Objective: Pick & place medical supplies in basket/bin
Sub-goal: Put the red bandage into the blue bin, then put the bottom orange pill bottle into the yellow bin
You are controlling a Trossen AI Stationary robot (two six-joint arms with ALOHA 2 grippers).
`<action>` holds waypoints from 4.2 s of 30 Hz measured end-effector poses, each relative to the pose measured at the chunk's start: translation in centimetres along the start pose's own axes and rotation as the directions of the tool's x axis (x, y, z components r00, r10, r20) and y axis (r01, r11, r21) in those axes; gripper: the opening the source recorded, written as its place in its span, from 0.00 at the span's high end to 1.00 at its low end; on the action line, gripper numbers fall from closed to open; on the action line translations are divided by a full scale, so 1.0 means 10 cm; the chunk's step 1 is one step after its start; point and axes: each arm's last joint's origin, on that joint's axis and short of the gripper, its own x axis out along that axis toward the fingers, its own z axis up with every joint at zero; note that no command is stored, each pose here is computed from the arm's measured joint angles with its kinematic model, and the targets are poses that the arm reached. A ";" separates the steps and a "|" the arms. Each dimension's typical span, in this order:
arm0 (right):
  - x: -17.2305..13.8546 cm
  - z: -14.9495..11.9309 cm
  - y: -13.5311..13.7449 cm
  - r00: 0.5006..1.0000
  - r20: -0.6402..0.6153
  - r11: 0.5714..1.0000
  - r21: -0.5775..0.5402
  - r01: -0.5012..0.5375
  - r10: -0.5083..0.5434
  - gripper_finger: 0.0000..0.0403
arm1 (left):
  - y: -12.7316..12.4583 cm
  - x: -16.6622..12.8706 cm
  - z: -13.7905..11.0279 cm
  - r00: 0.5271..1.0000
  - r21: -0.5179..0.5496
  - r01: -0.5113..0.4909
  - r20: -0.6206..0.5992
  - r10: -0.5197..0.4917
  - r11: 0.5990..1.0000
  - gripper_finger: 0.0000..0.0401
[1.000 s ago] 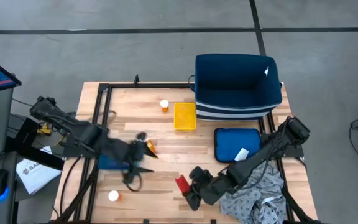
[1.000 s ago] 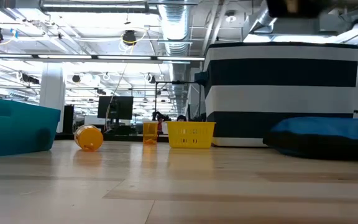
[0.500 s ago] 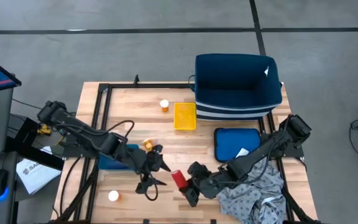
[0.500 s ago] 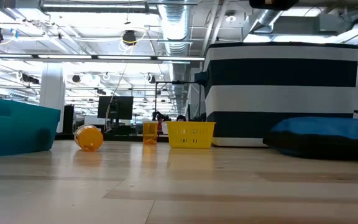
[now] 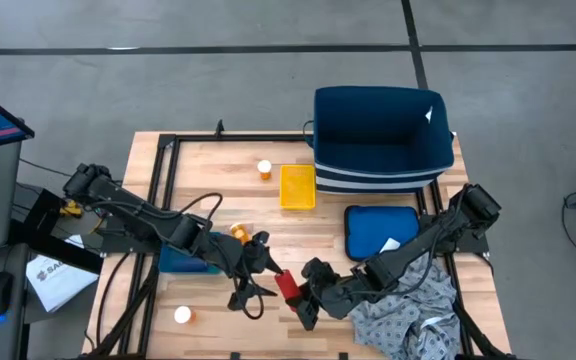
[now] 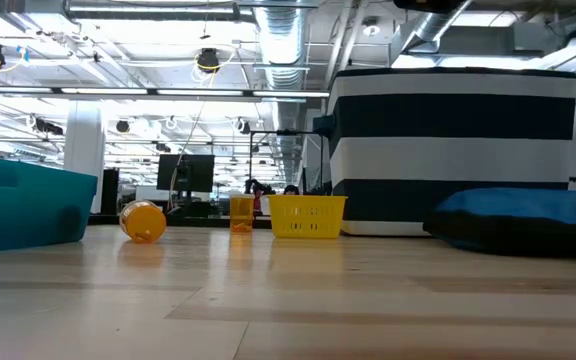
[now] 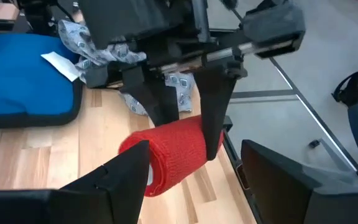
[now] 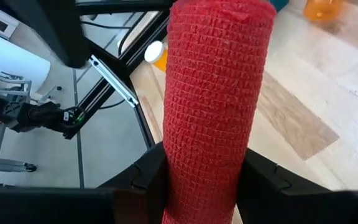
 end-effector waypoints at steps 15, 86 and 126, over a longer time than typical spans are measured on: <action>0.00 0.01 0.03 0.999 0.031 1.000 -0.006 -0.019 0.019 0.64 | -0.02 0.14 -0.08 0.999 -0.026 0.031 -0.044 -0.032 0.999 0.46; -0.24 -0.49 -0.05 0.975 -0.150 0.982 0.066 0.178 -0.166 0.47 | 0.40 -1.37 -1.48 0.332 -0.058 -0.731 -0.900 0.281 0.680 0.53; -0.24 -0.48 -0.05 0.979 -0.101 0.980 0.063 0.187 -0.180 0.47 | 0.40 -1.31 -1.50 0.393 -0.127 -0.738 -0.880 0.268 0.663 0.45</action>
